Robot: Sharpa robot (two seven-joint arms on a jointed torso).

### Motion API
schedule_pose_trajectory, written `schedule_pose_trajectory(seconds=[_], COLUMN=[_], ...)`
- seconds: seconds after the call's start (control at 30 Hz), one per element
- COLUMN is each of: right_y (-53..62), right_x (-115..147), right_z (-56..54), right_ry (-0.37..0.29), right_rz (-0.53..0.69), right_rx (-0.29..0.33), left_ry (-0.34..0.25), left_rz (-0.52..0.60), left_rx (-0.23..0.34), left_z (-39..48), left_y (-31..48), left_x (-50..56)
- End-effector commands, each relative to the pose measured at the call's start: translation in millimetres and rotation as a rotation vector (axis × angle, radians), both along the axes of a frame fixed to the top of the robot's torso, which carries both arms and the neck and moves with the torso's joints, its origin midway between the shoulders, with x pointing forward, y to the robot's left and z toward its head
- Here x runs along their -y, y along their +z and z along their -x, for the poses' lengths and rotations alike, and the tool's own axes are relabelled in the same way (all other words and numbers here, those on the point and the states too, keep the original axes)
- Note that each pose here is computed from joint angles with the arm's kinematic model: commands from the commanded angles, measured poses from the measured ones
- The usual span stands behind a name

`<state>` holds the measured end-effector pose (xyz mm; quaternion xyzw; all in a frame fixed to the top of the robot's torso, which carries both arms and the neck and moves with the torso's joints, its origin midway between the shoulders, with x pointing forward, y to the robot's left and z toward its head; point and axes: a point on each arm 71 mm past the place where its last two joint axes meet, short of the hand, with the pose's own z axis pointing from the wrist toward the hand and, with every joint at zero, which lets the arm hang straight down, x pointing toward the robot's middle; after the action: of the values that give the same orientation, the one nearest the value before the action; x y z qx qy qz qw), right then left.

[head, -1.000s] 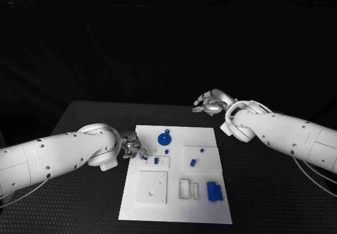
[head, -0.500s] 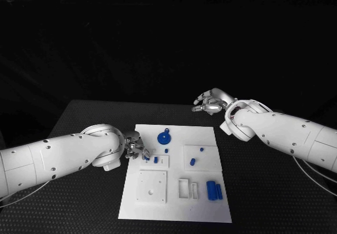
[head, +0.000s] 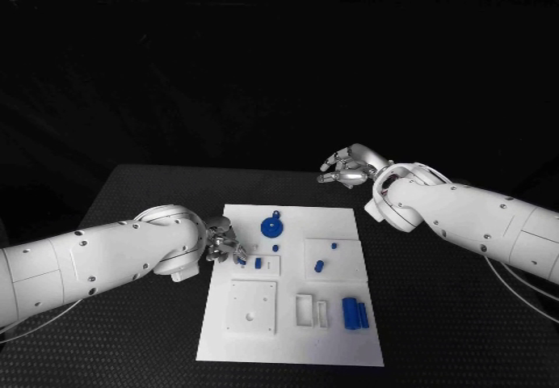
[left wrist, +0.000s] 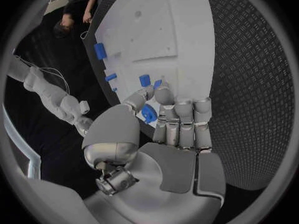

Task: Assemble the parts on the task board

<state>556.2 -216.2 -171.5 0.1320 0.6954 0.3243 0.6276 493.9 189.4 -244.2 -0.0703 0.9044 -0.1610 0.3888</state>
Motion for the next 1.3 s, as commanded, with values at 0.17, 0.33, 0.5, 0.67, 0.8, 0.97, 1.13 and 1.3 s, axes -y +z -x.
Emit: schedule_pose_trajectory(seconds=[0.17, 0.33, 0.5, 0.67, 0.8, 0.97, 1.13, 1.3], right_y=[-0.3, -0.3, -0.3, -0.3, -0.4, -0.4, -0.4, -0.4], right_x=[-1.3, -1.1, -1.0, -1.1, -1.5, -1.5, -2.1, -2.0], right_z=[0.5, 0.5, 0.4, 0.4, 0.4, 0.4, 0.4, 0.3], right_ry=[0.011, 0.011, 0.011, 0.011, 0.012, 0.012, 0.013, 0.012], right_rz=[0.001, 0.001, 0.001, 0.001, 0.001, 0.001, 0.001, 0.001], right_rx=[-0.004, -0.004, -0.004, -0.004, -0.004, -0.005, -0.005, -0.004], left_ry=[-0.018, -0.023, -0.028, -0.030, -0.031, -0.031, -0.035, -0.037], left_rz=[-0.014, -0.019, -0.026, -0.028, -0.031, -0.031, -0.037, -0.039], left_rx=[-0.014, -0.021, -0.032, -0.035, -0.039, -0.038, -0.030, -0.030], left_z=[1.4, 1.7, 2.3, 2.6, 2.5, 2.2, 1.6, 1.5], left_y=[-0.9, -1.5, -2.1, -2.4, -2.6, -2.6, -4.1, -6.4], left_x=[1.5, 1.0, 0.5, 0.0, -0.5, -0.6, 1.3, 2.9])
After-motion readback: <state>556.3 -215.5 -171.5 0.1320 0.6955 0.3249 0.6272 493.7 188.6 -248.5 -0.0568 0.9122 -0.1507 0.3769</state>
